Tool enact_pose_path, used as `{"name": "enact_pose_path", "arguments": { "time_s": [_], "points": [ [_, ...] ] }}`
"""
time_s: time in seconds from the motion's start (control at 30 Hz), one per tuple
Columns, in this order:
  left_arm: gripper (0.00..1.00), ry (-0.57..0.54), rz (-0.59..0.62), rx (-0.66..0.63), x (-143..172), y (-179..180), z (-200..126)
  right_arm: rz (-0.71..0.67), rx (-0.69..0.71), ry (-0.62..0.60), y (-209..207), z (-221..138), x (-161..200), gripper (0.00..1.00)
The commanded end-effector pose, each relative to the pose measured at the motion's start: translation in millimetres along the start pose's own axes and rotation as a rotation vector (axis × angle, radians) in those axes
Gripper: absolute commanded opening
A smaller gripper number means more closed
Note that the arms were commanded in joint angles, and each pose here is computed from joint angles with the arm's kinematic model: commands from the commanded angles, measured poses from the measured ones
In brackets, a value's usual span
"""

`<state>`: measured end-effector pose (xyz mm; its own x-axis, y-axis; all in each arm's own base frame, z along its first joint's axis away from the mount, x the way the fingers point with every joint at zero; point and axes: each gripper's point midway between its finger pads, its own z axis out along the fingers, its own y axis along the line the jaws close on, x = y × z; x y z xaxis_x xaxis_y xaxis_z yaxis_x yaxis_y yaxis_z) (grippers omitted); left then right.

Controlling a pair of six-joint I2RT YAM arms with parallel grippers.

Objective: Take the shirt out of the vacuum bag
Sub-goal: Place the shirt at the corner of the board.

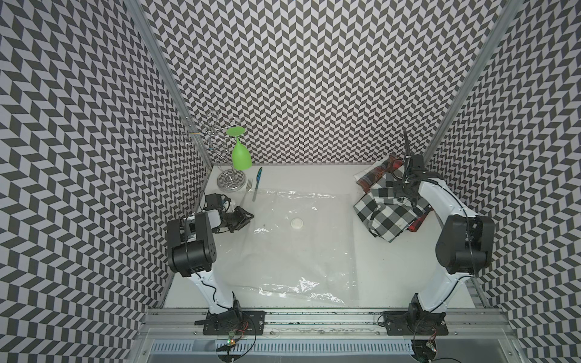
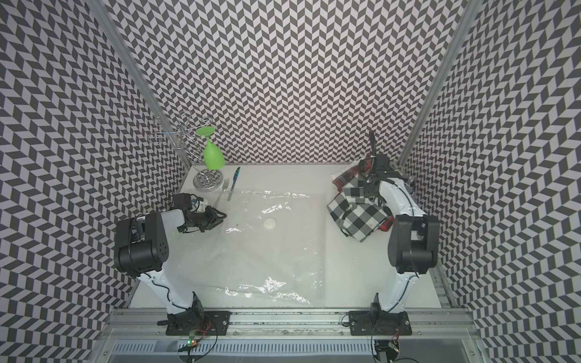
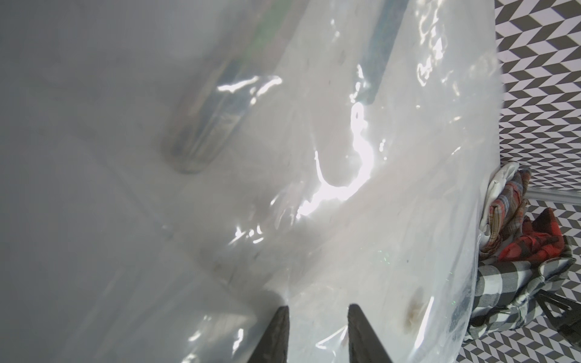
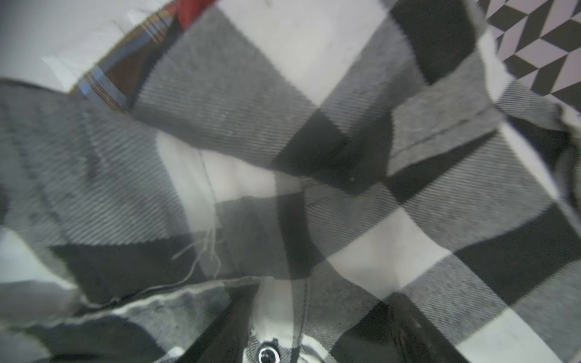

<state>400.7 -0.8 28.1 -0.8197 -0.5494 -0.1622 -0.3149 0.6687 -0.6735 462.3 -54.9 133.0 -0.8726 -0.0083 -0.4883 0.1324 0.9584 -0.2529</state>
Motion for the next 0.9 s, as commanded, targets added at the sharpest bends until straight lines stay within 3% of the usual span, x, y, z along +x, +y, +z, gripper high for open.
{"name": "enact_pose_path", "arguments": {
  "time_s": [0.0,0.43,0.87],
  "points": [
    [0.35,0.168,-0.131,-0.216,57,61,18,-0.104,0.041,0.022,19,17,6,0.72],
    [0.36,0.174,-0.137,-0.219,56,62,19,0.009,-0.103,0.078,56,66,8,0.72],
    [0.36,0.179,-0.119,-0.220,58,64,19,0.354,-0.366,0.082,60,68,-27,0.72]
  ]
}}
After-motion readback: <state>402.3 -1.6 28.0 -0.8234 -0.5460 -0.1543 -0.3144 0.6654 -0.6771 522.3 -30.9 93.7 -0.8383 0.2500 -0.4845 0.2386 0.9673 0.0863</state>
